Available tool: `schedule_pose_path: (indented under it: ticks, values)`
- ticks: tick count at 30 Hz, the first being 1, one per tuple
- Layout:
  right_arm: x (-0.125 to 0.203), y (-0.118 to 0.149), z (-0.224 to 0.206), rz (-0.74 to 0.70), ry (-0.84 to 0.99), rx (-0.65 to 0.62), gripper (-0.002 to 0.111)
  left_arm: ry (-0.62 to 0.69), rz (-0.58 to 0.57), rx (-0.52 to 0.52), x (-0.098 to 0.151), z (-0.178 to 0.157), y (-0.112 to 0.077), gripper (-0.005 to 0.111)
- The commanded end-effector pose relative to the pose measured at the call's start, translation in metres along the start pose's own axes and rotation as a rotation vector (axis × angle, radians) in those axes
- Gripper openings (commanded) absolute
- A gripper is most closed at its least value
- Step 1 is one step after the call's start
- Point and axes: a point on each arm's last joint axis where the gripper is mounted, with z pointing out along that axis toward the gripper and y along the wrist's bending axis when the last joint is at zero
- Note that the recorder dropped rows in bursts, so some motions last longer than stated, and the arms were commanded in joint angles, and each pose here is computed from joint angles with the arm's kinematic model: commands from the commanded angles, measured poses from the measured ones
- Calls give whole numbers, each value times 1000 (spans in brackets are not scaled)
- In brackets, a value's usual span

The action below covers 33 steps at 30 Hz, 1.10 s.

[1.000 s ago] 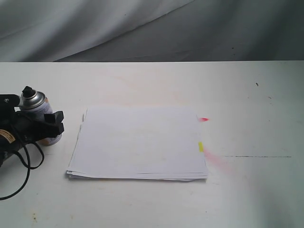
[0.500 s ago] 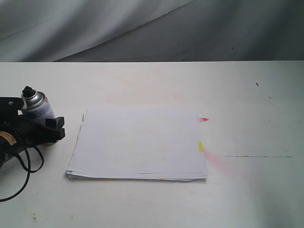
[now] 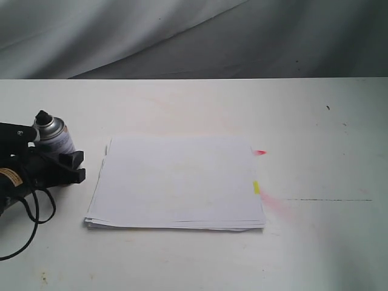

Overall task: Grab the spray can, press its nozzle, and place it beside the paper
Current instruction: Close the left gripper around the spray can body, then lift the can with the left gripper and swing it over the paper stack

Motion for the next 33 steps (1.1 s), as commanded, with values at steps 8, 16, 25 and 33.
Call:
schedule_pose_path:
  ticks: [8,16,25,33]
  values:
    - [1,0,0,3,2,7,0,-46,121,-29,-47,-28,-1,0]
    - [1,0,0,3,2,7,0,73,326,-112,-134,-81,2,0]
    - [1,0,0,3,0,7,0,197,591,59,-135,-72,-69,0]
    - [1,0,0,3,0,7,0,295,760,87,-142,-42,-101,0]
